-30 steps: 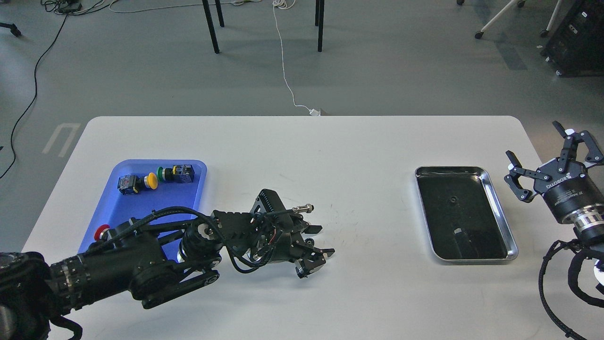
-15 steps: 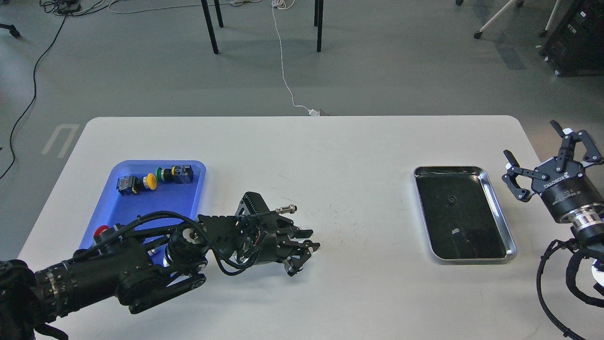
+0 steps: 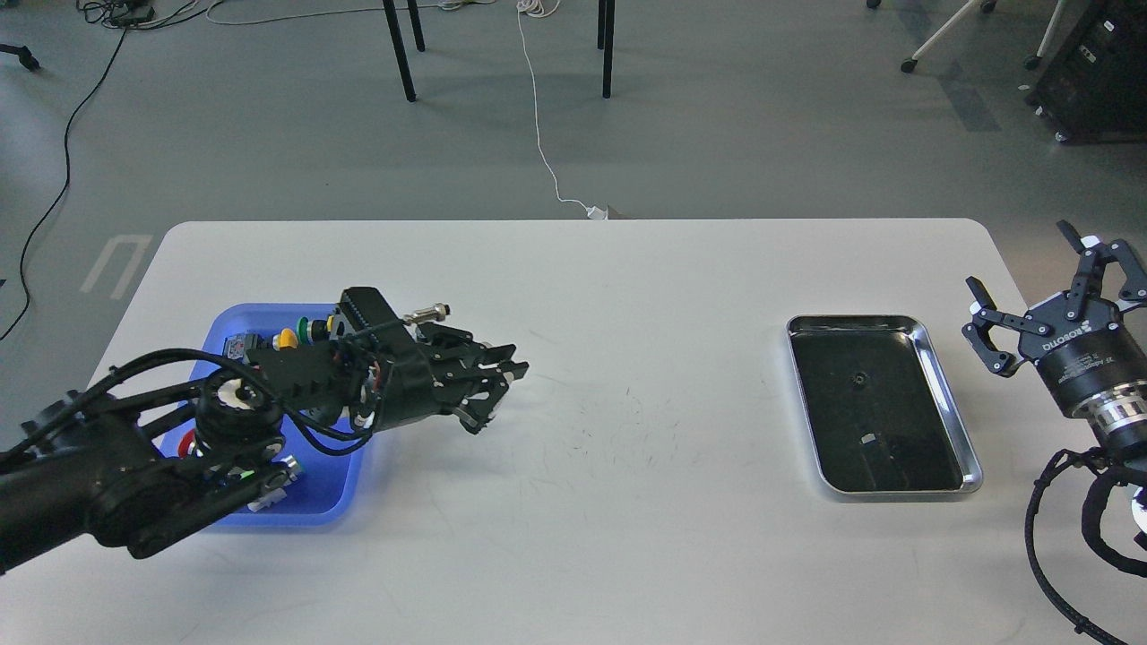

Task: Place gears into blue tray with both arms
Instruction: 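Carry the gear into the blue tray and open the left gripper, then lift the left gripper away and move the right gripper over the metal tray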

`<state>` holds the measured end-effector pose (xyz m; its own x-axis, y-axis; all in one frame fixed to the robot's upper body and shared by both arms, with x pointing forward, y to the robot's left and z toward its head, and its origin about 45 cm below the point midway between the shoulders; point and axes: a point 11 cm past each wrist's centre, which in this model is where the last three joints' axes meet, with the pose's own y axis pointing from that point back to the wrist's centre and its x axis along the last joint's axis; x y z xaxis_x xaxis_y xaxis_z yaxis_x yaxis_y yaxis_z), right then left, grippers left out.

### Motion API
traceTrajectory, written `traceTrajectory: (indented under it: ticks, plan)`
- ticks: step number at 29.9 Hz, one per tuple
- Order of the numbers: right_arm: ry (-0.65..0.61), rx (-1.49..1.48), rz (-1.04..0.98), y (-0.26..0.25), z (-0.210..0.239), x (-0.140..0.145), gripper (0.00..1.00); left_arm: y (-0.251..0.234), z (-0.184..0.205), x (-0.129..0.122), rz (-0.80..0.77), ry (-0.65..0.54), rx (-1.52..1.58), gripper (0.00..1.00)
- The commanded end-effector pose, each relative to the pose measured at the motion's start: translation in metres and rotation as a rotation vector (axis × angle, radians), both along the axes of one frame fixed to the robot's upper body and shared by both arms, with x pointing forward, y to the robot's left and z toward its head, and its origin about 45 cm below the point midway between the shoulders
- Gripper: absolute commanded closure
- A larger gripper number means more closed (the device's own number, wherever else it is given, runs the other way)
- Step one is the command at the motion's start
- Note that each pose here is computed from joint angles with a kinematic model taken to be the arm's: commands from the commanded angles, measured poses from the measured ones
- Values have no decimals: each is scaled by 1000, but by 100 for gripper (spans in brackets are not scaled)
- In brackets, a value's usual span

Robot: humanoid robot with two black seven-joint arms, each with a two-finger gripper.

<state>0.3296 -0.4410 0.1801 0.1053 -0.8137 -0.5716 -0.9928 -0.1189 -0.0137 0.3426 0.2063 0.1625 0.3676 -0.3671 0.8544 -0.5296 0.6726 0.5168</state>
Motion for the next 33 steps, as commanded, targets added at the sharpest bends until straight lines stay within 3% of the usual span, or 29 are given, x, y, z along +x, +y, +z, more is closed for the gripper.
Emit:
traceTrajectory:
  ticks: [1,7,11,16,18,21,24,27,33]
  plan:
    - [2,1,1,0,-1,0,2,68,15,9,167,46,-10,85]
    - [2,10,7,4,-2,0,2,150,-16,-7,320,144,87,85]
    - [-6,19,16,8,1,0,2,193,-40,-15,427,139,135,83]
    - [-9,17,17,7,2,0,2,196,-57,-25,422,153,132,80]
    - [-7,17,16,7,2,-1,2,198,-57,-25,429,152,136,75]
    - [0,18,16,7,-1,-3,3,200,-55,-25,430,151,131,55]
    - [3,16,14,6,-1,-4,2,196,-46,-18,472,151,52,22]
    - [5,4,10,1,0,-5,3,187,-31,-6,536,167,-83,18]
    - [-12,-127,2,-34,33,-6,3,180,48,45,654,168,-402,13]
